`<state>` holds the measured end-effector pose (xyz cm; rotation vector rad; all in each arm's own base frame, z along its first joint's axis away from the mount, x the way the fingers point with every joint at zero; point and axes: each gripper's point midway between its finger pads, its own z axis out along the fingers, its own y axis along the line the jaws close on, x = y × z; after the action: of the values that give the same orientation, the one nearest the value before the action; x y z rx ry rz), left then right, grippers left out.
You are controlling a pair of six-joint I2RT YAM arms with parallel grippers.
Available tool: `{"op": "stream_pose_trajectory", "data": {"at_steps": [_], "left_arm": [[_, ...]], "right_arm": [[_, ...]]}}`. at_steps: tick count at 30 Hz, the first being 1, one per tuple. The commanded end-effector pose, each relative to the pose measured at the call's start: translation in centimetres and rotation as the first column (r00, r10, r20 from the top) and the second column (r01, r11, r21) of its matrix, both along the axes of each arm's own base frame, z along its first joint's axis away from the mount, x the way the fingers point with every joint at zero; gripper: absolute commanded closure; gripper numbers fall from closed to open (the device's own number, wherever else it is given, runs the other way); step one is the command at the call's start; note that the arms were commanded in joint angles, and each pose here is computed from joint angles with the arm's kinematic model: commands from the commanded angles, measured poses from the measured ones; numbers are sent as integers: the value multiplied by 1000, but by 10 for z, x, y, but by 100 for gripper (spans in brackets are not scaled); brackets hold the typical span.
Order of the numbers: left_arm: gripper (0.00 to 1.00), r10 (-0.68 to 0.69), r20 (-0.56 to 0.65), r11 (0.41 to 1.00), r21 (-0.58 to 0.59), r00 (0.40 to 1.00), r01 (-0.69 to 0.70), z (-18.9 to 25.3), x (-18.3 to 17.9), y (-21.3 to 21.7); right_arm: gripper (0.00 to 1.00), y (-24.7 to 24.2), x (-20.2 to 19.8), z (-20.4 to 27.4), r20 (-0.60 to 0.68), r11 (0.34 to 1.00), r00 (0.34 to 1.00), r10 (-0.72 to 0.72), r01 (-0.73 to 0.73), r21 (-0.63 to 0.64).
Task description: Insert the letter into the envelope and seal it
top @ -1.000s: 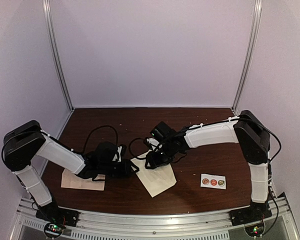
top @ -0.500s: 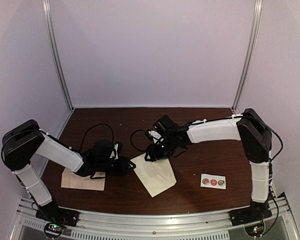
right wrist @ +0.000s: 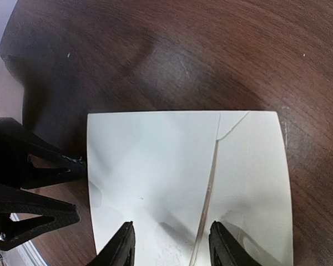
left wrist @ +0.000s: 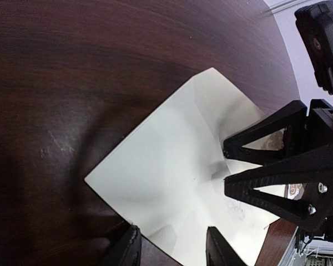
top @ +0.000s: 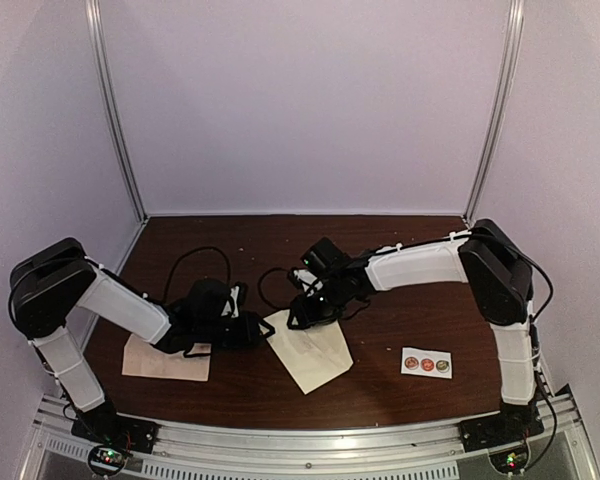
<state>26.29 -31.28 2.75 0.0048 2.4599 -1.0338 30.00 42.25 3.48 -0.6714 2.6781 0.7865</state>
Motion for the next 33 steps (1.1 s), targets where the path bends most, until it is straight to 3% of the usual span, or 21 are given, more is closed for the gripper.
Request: {"op": "stream_pose_trajectory", "data": {"at_steps": [1, 16, 23, 33], "left_arm": [[58, -12, -24, 1000, 23, 1000, 12, -12, -2, 2], [58, -36, -38, 999, 1, 999, 36, -19, -5, -3], [58, -5, 43, 1000, 0, 999, 5, 6, 3, 2], [31, -58, 202, 989, 143, 978, 29, 81, 33, 11]], "right_arm": [[54, 11, 4, 1, -8, 1000, 1000, 0, 0, 30], [55, 27, -4, 3, -41, 996, 999, 33, -29, 81], [53, 21, 9, 38, 62, 996, 998, -7, 2, 88], [32, -28, 28, 133, 288, 973, 935, -206, 164, 162]]}}
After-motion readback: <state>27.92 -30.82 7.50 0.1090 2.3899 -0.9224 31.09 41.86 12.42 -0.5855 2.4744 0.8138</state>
